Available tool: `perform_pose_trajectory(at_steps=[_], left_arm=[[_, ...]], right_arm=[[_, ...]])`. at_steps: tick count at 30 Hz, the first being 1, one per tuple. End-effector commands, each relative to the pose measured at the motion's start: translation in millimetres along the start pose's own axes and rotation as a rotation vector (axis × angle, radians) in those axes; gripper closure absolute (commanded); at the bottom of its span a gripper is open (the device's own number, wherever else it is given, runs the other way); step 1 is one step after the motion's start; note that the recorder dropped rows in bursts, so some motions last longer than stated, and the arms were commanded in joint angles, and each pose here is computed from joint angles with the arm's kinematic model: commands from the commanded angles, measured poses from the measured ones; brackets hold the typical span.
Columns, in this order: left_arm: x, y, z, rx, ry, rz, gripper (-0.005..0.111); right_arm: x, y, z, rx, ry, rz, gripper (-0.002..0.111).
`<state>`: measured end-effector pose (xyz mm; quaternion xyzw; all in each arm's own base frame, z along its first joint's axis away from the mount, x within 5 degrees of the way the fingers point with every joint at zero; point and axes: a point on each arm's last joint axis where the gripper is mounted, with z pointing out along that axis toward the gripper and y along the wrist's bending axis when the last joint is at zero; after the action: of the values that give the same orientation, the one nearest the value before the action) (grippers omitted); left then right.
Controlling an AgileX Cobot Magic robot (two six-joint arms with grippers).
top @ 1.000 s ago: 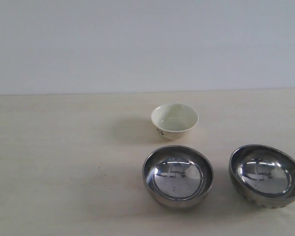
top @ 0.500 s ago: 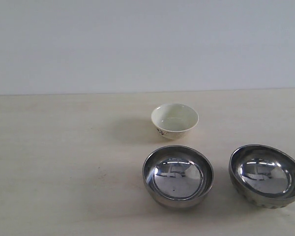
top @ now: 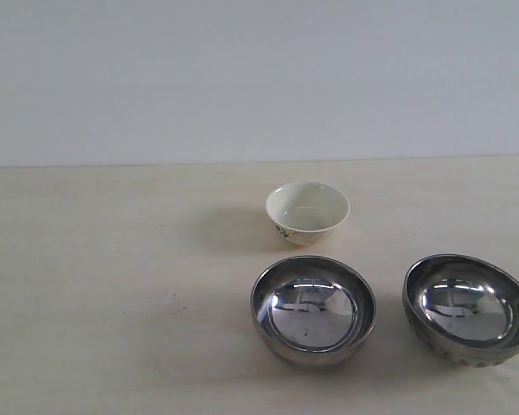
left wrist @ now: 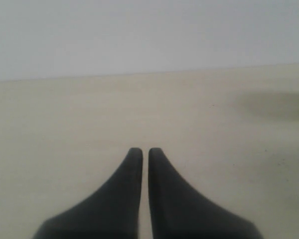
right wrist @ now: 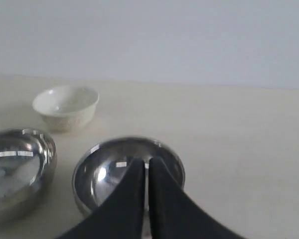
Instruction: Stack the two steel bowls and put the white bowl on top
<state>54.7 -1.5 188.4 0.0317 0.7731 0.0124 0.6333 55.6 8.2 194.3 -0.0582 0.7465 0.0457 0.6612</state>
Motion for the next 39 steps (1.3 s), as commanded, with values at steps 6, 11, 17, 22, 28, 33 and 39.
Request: perform_pose_trajectory(at_steps=[6, 11, 17, 22, 28, 33, 39], left_arm=[[1.0, -0.1, 0.2, -0.001, -0.002, -0.005, 0.103], [1.0, -0.1, 0.2, -0.001, -0.002, -0.005, 0.103], [1.0, -0.1, 0.2, -0.001, -0.002, -0.005, 0.103], [1.0, -0.1, 0.2, -0.001, -0.002, -0.005, 0.103], [1.0, -0.1, 0.2, -0.001, -0.002, -0.005, 0.103], [1.0, -0.1, 0.2, -0.001, -0.002, -0.005, 0.103], [1.0, -0.1, 0.2, -0.001, -0.002, -0.005, 0.103]], right_arm=[[-46.1, 0.2, -12.9, -0.012, -0.533, 0.035, 0.108], [-62.7, 0.1, -25.5, -0.086, -0.759, 0.21, 0.108], [-91.5, -0.3, -34.6, -0.099, -0.704, 0.266, 0.108], [-132.6, -1.0, -49.4, -0.071, -0.521, 0.269, 0.108], [-167.7, -1.6, -33.3, -0.012, -0.161, 0.165, 0.108], [-187.7, 2.9, -3.0, -0.046, 0.099, 0.098, 0.108], [-192.7, 8.8, 54.8, -0.105, 0.385, 0.065, 0.108]])
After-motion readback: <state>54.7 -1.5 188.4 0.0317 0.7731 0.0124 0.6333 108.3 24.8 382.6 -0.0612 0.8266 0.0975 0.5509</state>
